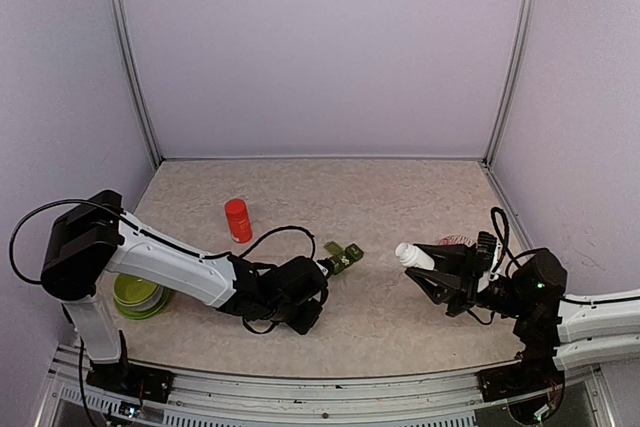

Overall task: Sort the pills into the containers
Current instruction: Pick up the lid of the pill bottle from the center of the board, then close the lid of the pill bottle.

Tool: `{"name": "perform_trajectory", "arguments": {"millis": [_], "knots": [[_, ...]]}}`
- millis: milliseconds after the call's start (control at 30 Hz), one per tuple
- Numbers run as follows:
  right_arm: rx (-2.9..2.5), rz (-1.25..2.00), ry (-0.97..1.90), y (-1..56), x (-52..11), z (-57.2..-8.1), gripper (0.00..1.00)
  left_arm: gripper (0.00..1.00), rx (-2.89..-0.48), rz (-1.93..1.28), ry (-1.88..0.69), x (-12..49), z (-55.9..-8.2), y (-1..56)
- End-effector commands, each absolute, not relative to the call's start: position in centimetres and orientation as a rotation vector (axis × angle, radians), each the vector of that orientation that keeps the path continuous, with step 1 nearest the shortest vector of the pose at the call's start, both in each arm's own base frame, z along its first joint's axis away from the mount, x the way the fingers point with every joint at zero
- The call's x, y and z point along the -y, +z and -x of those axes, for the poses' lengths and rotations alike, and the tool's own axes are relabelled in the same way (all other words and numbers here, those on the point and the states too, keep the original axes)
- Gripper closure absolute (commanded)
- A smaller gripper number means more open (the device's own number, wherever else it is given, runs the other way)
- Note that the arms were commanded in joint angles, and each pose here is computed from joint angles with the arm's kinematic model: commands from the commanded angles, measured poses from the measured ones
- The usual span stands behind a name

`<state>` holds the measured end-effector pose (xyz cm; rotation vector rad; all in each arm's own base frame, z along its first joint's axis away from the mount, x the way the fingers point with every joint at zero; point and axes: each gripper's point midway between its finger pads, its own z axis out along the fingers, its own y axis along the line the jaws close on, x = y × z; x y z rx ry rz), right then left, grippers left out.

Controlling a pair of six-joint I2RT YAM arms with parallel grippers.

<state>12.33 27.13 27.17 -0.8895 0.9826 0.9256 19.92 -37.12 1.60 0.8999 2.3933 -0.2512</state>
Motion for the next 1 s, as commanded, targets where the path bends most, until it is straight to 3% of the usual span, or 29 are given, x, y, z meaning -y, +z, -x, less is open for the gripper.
{"name": "perform_trajectory", "arguments": {"millis": [0, 533, 967], "knots": [[-0.954, 0.888, 0.931, 28.0, -27.0, -11.9, 1.00, 0.83, -2.378, -0.944, -0.296, 37.2, -19.1, 2.3], [-0.934, 0.978, 1.017, 27.0, -28.6, -10.7, 1.00, 0.85, -1.845, -1.096, -1.142, 43.8, -13.1, 19.4], [-0.944, 0.967, 1.034, 26.8, -29.6, -11.1, 1.00, 0.85, -1.583, -1.069, -1.488, 44.0, -9.8, 27.0]]}}
